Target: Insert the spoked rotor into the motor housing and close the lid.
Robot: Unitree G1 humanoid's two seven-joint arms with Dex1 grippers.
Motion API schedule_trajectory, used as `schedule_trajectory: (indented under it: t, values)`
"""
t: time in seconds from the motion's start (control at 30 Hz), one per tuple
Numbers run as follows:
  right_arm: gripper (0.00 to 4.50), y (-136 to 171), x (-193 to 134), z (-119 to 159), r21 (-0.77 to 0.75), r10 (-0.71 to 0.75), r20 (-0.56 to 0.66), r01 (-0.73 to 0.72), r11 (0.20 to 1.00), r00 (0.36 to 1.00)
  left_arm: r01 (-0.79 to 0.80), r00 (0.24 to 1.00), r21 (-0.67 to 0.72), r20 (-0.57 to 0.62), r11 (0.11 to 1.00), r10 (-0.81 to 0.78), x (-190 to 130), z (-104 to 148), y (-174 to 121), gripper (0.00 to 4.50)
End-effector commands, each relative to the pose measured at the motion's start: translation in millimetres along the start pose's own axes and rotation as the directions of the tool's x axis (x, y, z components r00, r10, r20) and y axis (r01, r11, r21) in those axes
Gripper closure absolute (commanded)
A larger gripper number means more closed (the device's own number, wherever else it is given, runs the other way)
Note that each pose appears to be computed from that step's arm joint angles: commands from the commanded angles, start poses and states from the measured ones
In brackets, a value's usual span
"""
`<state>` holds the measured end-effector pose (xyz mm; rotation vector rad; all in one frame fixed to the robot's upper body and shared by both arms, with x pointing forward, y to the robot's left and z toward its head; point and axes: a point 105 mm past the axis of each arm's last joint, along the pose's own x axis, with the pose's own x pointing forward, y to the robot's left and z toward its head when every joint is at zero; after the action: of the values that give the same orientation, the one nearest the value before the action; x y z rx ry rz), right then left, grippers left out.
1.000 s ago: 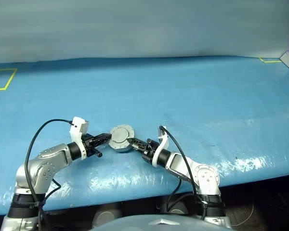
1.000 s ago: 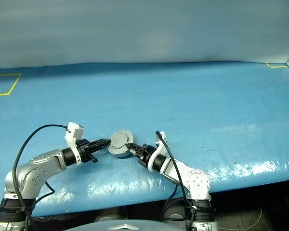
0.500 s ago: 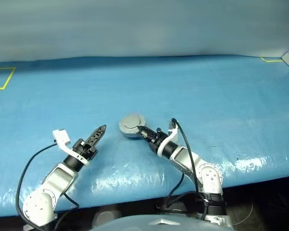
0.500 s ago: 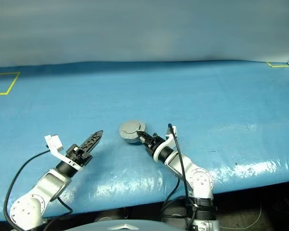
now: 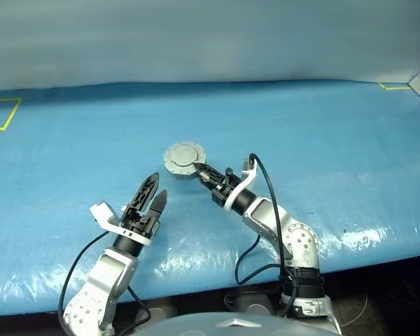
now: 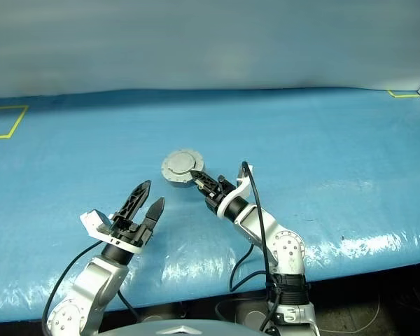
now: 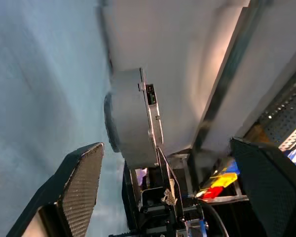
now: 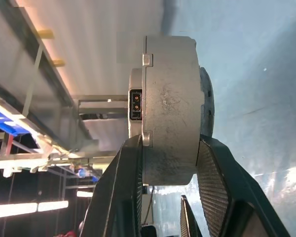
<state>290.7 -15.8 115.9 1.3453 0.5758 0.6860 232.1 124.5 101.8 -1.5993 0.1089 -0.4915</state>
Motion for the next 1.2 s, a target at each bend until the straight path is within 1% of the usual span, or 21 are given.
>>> schedule_trajectory:
  t: [0.03, 0.17, 0.43, 0.6, 0.73, 0.87, 1.13, 1.2]
  values:
    - [3.34, 44, 4, -18, 0.025, 0.193, -0.045, -0.192, 0.981, 0.980, 0.097, 0.995, -0.082, 0.013, 0.992, -0.097, 6, -9, -13, 0.00]
    - [3.34, 44, 3, -30, 0.036, 0.196, -0.088, -0.194, 0.980, 0.977, 0.091, 0.996, -0.088, 0.006, 0.992, -0.090, 6, -9, -7, 0.00]
    - [3.34, 38, -3, -46, 0.047, 0.177, -0.148, -0.172, 0.984, 0.973, 0.153, 0.988, -0.106, 0.017, 0.983, -0.152, 8, -6, -9, 0.00]
    - [3.34, 41, -7, -47, 0.046, 0.189, -0.153, -0.184, 0.982, 0.970, 0.126, 0.992, -0.109, 0.034, 0.986, -0.123, 12, -7, -6, 0.00]
    - [3.34, 42, -8, -45, 0.039, 0.187, -0.144, -0.184, 0.982, 0.972, 0.097, 0.995, -0.115, 0.014, 0.989, -0.096, 14, -12, -5, 0.00]
    - [3.34, 43, -7, -38, 0.033, 0.187, -0.113, -0.184, 0.982, 0.976, 0.074, 0.997, -0.115, -0.002, 0.991, -0.075, 12, -18, -5, 0.00]
    - [3.34, 42, -5, -37, 0.022, 0.187, -0.111, -0.185, 0.982, 0.976, 0.069, 0.998, -0.111, 0.000, 0.991, -0.070, 13, -24, -12, 0.00]
    - [3.34, 42, -5, -37, 0.021, 0.187, -0.110, -0.186, 0.982, 0.976, 0.071, 0.997, -0.106, 0.018, 0.992, -0.070, 13, -22, -13, 0.00]
